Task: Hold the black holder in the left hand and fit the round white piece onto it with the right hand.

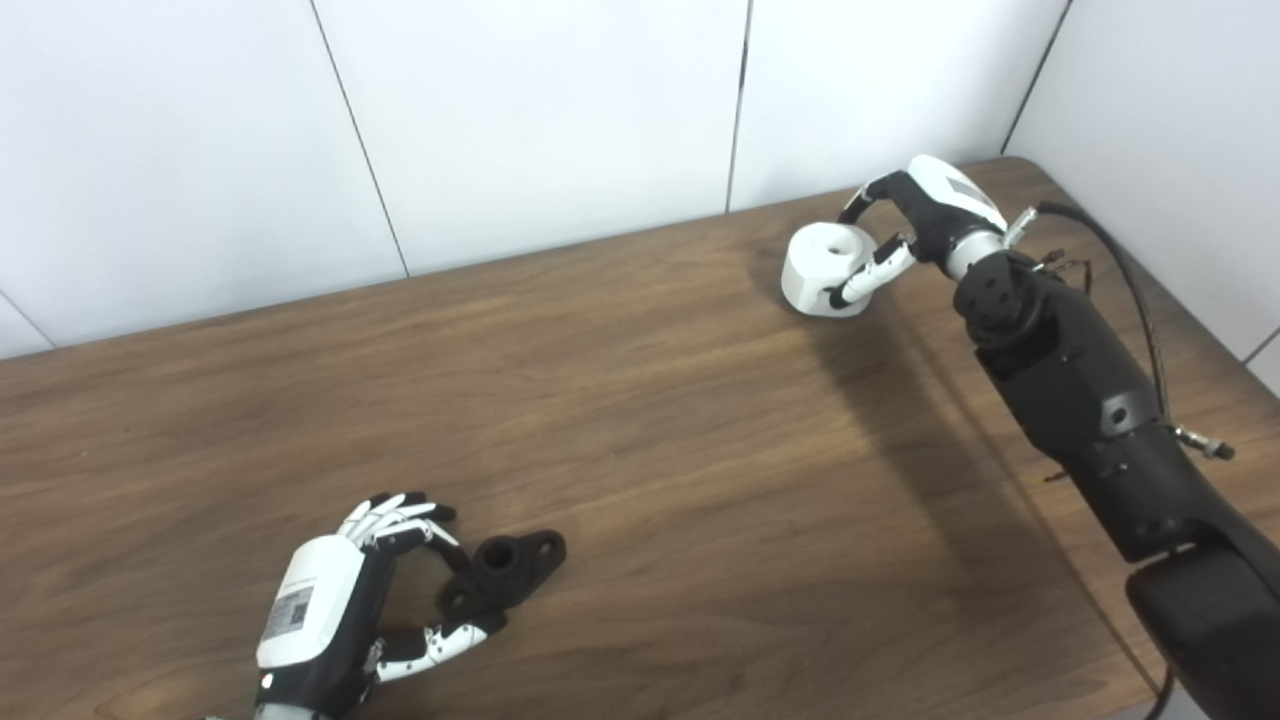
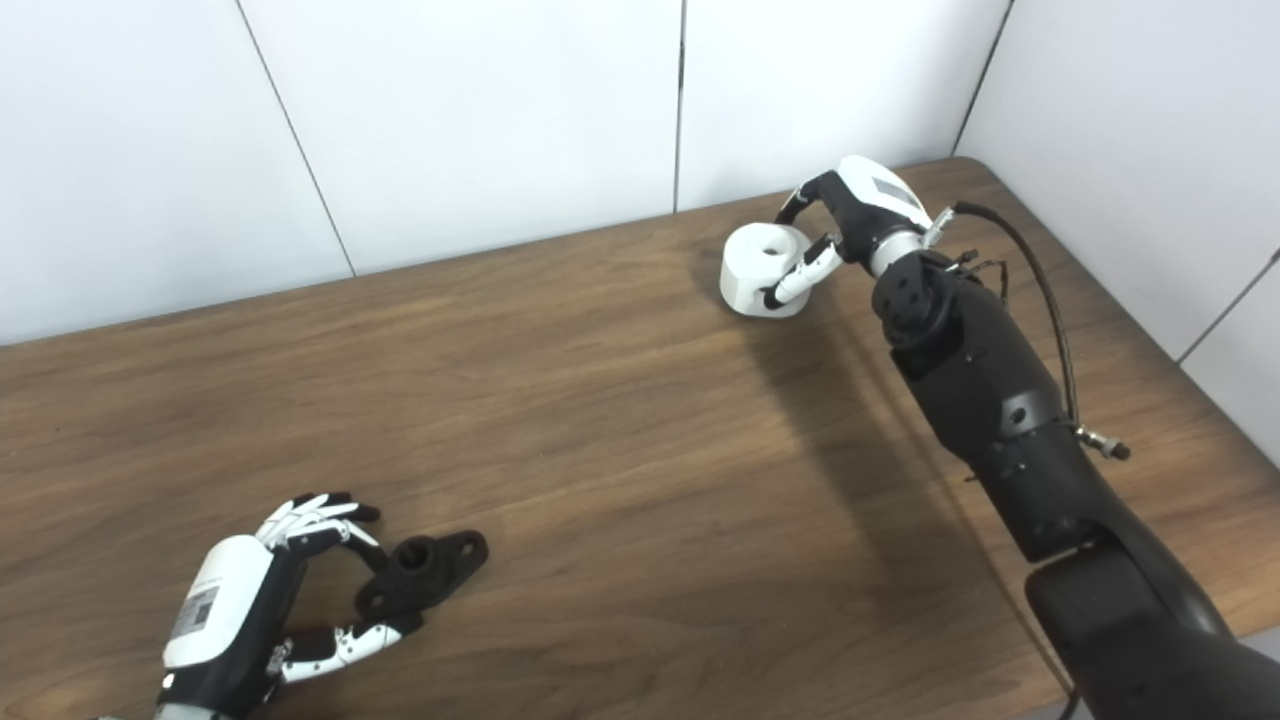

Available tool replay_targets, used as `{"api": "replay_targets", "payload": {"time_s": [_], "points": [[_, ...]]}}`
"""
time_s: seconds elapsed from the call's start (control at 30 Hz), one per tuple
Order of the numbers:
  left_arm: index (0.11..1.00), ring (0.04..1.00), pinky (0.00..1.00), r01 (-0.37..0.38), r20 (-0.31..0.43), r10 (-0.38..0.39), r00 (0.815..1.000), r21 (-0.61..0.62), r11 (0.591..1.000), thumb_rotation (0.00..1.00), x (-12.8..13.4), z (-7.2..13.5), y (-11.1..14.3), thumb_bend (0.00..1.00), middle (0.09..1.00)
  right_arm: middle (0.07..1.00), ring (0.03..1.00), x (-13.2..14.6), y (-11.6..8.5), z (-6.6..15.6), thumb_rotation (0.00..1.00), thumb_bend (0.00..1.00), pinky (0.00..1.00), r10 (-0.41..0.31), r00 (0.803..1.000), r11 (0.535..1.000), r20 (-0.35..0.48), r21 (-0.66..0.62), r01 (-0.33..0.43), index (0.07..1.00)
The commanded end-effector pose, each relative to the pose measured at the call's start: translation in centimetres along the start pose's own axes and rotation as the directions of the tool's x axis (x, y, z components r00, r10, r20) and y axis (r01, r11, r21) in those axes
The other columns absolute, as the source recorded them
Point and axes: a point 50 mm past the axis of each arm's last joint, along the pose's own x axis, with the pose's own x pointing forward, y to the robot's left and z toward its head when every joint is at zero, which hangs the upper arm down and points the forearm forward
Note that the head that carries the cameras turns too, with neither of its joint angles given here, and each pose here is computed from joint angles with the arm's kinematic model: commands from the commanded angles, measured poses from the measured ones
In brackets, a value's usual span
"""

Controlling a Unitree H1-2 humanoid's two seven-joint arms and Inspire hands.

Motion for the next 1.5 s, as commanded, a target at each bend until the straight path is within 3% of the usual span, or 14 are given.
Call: {"api": "replay_targets", "payload": {"time_s": [0.0,0.2,0.5,0.9,1.0,1.3,1.47], "points": [[0.486,0.859,0.90,0.033,-0.042,-0.032,0.999,0.024,0.999,0.04,-0.3,-0.6,-0.4,0.52,0.763,0.806,0.916,0.3,-3.2,0.7,0.13,0.51,0.86,-0.094,0.994,0.995,0.057,-0.012,0.095,0.488],[0.486,0.859,0.90,0.039,-0.043,-0.037,0.998,0.030,0.999,0.05,-0.1,-0.4,-0.7,0.52,0.765,0.809,0.918,-0.7,-3.9,1.5,0.14,0.52,0.84,-0.116,0.990,0.993,0.079,-0.013,0.118,0.488],[0.486,0.861,0.91,0.037,-0.033,-0.036,0.999,0.018,0.999,0.04,0.0,-0.3,-1.0,0.52,0.766,0.815,0.908,-4.1,-4.8,5.1,0.14,0.52,0.87,-0.085,0.970,0.995,0.228,-0.037,0.096,0.486],[0.486,0.856,0.90,0.038,-0.020,-0.037,0.999,0.031,0.999,0.05,0.1,0.3,-1.3,0.52,0.763,0.825,0.912,-10.4,-2.9,11.8,0.14,0.52,0.84,0.062,0.891,0.997,0.449,-0.067,-0.036,0.484],[0.486,0.858,0.90,0.039,-0.022,-0.038,0.999,0.027,0.999,0.05,0.2,0.5,-1.4,0.52,0.764,0.832,0.922,-11.5,-2.5,12.8,0.14,0.52,0.84,0.098,0.875,0.994,0.474,-0.081,-0.068,0.484],[0.486,0.865,0.91,0.047,-0.031,-0.047,0.998,0.027,0.999,0.05,0.6,1.4,-2.1,0.52,0.775,0.845,0.948,-15.1,-0.8,15.7,0.14,0.52,0.83,0.202,0.793,0.979,0.575,-0.120,-0.163,0.484],[0.487,0.873,0.92,0.054,-0.042,-0.054,0.998,0.017,0.998,0.05,0.8,1.8,-2.4,0.52,0.782,0.849,0.949,-16.2,0.0,16.8,0.14,0.52,0.81,0.228,0.765,0.974,0.603,-0.128,-0.189,0.484]]}}
